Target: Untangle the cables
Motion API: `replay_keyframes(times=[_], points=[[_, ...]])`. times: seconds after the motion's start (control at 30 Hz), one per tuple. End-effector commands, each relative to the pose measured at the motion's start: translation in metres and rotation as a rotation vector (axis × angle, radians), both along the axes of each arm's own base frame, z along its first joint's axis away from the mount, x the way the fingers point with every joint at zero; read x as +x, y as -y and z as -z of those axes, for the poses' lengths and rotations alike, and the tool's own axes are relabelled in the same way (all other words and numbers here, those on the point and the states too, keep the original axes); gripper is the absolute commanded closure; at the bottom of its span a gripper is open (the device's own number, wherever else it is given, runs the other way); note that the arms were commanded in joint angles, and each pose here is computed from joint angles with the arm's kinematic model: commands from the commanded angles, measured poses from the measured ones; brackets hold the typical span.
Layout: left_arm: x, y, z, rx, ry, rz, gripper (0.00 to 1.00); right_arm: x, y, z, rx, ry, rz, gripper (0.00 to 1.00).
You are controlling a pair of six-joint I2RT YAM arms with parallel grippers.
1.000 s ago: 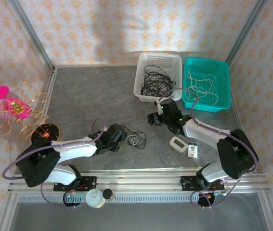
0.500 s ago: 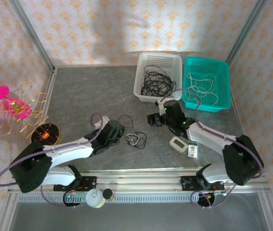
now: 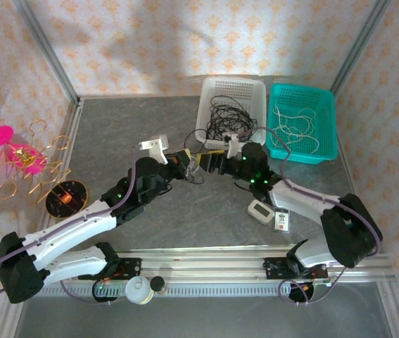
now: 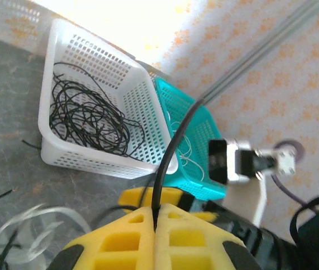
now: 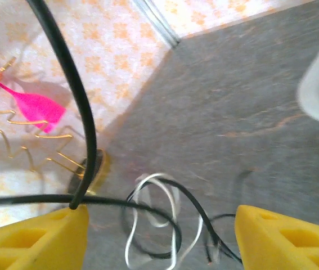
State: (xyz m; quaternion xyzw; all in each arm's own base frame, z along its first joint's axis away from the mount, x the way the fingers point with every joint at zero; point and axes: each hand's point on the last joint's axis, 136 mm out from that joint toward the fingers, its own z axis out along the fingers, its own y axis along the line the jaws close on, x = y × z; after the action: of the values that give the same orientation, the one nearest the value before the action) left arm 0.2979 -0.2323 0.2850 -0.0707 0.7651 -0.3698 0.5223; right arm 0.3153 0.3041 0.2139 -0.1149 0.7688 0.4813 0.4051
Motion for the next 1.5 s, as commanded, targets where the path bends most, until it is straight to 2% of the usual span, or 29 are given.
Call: replay_keyframes(times=[0.0,0.1,0.23,0.33,0.57,0.7,0.83,1.03,1.2,1.33,1.4,1.47], points=[[-0.007,0.005,-0.002,0.110,0.041,0.065,1.00,0.000,-0.018,-0.031,0.155,-0.042,-0.016,0.33],[-0.007,0.003,-0.002,0.119,0.038,0.062,1.00,0.006,-0.014,-0.033,0.191,-0.062,0.035,0.35],[-0.009,0.007,0.003,0.138,0.017,0.085,1.00,0.018,-0.005,-0.025,0.161,-0.090,0.131,0.40],[-0.006,-0.006,0.011,0.182,-0.020,0.021,1.00,0.016,0.000,-0.027,0.156,-0.082,0.142,0.40],[-0.004,0.000,0.024,0.229,-0.086,0.040,1.00,0.013,-0.003,-0.032,0.159,-0.088,0.122,0.38],[-0.008,0.016,0.015,0.166,-0.058,0.114,1.00,0.024,-0.012,-0.008,0.091,-0.130,0.122,0.37],[-0.011,0.019,-0.004,0.117,-0.013,0.139,1.00,0.037,-0.012,0.028,0.012,-0.169,0.165,0.41],[-0.018,0.005,-0.042,0.091,0.050,0.110,1.00,0.039,0.017,0.088,-0.150,-0.180,0.284,0.51],[-0.021,-0.005,-0.068,0.091,0.107,0.083,1.00,0.027,0.045,0.118,-0.251,-0.174,0.346,0.52],[-0.020,-0.005,-0.076,0.088,0.126,0.076,1.00,0.015,0.059,0.109,-0.236,-0.113,0.351,0.51],[-0.019,-0.004,-0.078,0.084,0.132,0.079,1.00,0.001,0.058,0.083,-0.166,-0.010,0.299,0.50],[-0.018,-0.002,-0.078,0.078,0.134,0.082,1.00,-0.016,0.053,0.052,-0.081,0.109,0.215,0.43]])
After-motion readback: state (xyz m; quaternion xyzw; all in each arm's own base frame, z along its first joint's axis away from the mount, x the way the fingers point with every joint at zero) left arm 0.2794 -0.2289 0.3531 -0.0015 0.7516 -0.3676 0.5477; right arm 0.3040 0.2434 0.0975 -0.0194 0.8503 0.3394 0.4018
